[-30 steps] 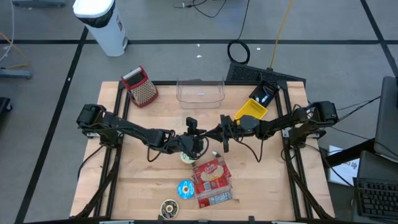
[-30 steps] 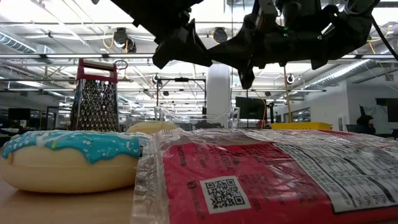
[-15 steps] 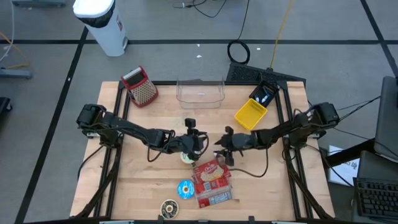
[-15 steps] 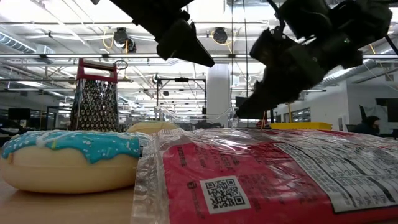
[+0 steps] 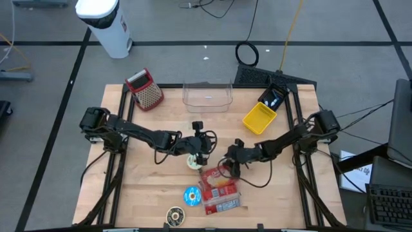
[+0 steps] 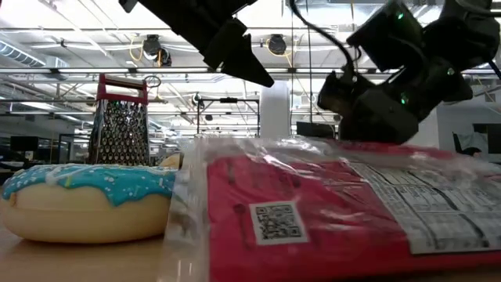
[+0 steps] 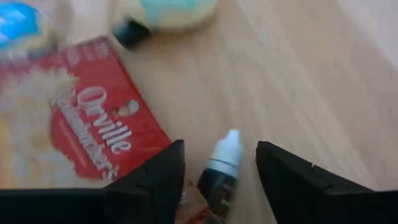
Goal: Pick & Place Food Item
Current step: Put the brown food coloring bottle into the black bin
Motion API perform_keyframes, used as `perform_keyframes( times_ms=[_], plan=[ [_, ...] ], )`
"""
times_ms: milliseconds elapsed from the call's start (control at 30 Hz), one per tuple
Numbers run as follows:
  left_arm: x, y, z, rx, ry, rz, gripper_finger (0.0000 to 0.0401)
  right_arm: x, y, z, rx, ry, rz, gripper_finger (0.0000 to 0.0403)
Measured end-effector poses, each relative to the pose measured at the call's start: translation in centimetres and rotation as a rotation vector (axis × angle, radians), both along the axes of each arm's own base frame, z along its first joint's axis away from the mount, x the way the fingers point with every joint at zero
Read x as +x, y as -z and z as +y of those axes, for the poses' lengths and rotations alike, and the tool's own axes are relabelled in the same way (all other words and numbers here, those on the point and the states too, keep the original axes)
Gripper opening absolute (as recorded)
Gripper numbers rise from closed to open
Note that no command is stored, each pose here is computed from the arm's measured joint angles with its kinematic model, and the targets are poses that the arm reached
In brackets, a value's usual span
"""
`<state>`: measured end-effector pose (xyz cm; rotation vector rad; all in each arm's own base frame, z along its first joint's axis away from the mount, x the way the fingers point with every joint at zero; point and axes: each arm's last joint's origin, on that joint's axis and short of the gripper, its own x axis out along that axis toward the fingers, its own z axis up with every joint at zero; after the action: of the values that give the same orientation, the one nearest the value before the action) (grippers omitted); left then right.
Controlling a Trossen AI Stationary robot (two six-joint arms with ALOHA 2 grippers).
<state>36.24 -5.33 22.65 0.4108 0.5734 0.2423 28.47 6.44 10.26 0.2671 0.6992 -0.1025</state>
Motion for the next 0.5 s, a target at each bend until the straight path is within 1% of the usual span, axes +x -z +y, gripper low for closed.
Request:
perform_keyframes(
  times_ms=[67, 200, 367, 500],
  plan=[
    [0.0, 0.0, 0.0, -0.001, -0.001, -0.001, 0.0090, 0.4, 0.4, -0.1, 0.002, 0.019, 0.004, 0.0173],
    [0.0, 0.0, 0.0, -0.005, -0.002, -0.001, 0.0090, 0.4, 0.8, -0.3, -0.007, 0.021, 0.026, 0.0150],
    [0.0, 0.0, 0.0, -0.006, -0.001, 0.002, 0.0090, -0.1, 0.4, -0.4, -0.031, -0.002, 0.064, 0.0122],
    [0.0, 0.0, 0.0, -0.008, -0.003, 0.001, 0.0090, -0.7, -0.6, -0.9, -0.062, -0.022, 0.102, 0.0104]
  ],
)
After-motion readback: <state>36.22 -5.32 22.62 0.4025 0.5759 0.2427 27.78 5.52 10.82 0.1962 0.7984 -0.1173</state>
